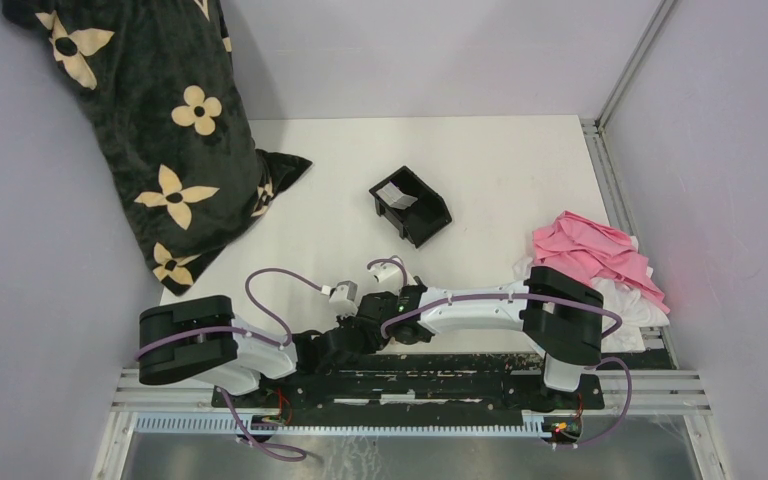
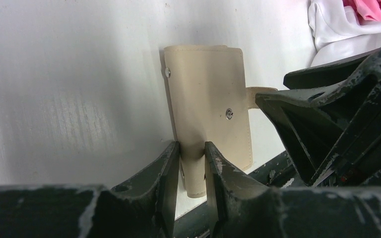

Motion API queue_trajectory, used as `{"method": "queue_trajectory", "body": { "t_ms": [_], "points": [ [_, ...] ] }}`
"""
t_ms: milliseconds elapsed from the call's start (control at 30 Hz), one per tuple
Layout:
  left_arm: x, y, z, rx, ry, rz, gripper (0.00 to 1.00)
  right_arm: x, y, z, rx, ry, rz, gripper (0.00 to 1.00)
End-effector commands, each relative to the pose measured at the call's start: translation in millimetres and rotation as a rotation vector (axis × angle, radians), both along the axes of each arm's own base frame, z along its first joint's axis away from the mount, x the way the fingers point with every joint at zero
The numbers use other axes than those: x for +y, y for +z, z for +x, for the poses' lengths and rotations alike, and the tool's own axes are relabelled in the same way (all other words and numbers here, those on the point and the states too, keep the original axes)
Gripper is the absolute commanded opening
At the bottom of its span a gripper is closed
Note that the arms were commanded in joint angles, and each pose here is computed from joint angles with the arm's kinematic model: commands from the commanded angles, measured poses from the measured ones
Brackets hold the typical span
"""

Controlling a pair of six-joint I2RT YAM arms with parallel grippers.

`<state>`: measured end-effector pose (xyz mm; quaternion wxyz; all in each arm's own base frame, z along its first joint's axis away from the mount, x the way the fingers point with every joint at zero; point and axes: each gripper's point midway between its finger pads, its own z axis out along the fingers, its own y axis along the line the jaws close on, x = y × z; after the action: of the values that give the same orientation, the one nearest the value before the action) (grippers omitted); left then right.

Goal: Put the credit cards into the card holder
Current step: Close the card holder at the center of the board.

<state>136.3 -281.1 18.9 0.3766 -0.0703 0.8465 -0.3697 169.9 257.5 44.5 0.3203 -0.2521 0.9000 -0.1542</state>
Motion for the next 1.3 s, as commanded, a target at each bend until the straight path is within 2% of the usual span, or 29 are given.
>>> {"method": "queue_trajectory", "body": {
  "t_ms": [0, 1267],
  "points": [
    [-1.9, -16.8, -2.0, 0.018, -0.016, 0.144, 0.33, 75.1, 30.7, 0.7, -0.090, 0.064, 0.273, 0.41],
    [-9.1, -22.8, -1.8, 0.028, -0.014, 0.177, 0.31, 122.8, 47.2, -22.3, -0.042, 0.161, 0.414, 0.33]
  ]
}}
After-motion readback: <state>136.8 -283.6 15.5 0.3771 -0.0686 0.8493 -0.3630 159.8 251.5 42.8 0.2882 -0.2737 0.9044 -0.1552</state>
